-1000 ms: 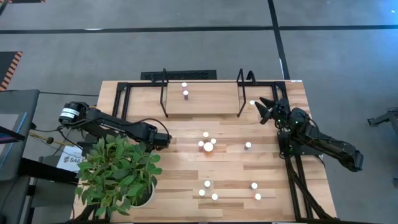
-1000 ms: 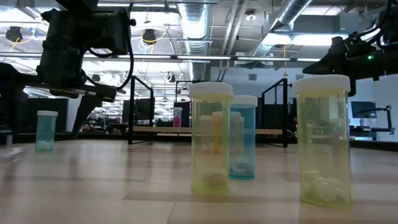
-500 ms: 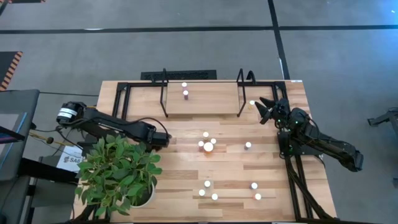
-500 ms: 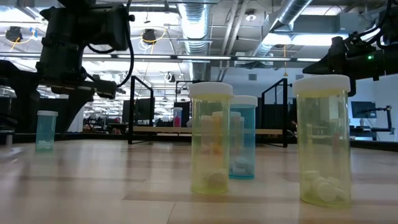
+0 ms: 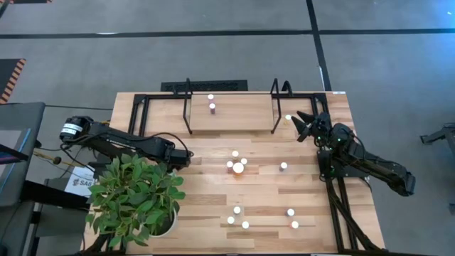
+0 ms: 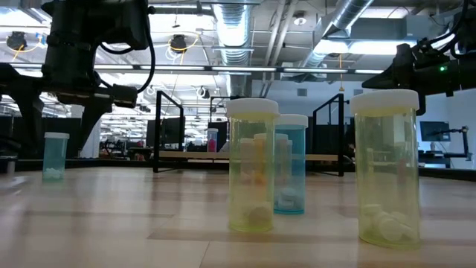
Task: Pick and place medicine bottles onto shelf by color
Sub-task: Put the green pill bottle on the shelf
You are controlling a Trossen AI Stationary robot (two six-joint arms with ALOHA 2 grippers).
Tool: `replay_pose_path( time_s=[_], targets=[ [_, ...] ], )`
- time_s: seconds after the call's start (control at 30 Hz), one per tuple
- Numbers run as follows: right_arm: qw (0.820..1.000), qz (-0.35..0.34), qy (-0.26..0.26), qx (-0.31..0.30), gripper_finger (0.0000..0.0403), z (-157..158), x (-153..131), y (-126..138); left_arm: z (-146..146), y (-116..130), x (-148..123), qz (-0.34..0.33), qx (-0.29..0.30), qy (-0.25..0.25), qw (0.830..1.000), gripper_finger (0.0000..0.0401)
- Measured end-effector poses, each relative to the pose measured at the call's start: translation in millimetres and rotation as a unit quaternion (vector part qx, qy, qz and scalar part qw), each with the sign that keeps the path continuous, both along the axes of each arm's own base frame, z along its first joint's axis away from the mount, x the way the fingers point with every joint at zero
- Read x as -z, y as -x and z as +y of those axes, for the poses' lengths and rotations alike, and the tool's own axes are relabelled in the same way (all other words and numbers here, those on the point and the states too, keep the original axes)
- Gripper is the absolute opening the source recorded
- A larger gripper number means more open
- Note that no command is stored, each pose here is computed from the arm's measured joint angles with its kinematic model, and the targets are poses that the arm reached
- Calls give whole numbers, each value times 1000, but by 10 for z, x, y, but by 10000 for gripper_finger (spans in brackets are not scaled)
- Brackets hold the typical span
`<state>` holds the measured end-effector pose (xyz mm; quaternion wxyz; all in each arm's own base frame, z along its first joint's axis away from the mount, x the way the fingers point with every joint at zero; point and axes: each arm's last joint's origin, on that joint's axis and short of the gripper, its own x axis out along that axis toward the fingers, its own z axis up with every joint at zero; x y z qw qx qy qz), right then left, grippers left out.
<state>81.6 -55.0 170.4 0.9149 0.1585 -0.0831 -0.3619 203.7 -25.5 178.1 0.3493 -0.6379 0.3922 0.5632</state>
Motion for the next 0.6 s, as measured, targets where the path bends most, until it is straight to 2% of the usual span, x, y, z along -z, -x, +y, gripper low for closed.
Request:
replay_pose_path(
  time_s=[0.3,0.6],
  targets=[
    [1000,0,0,0,249,0,0,0,-3,1,0,1,-2,5,1000,157],
    [1000,0,0,0,249,0,0,0,-3,0,0,1,-5,5,1000,133]
  ],
)
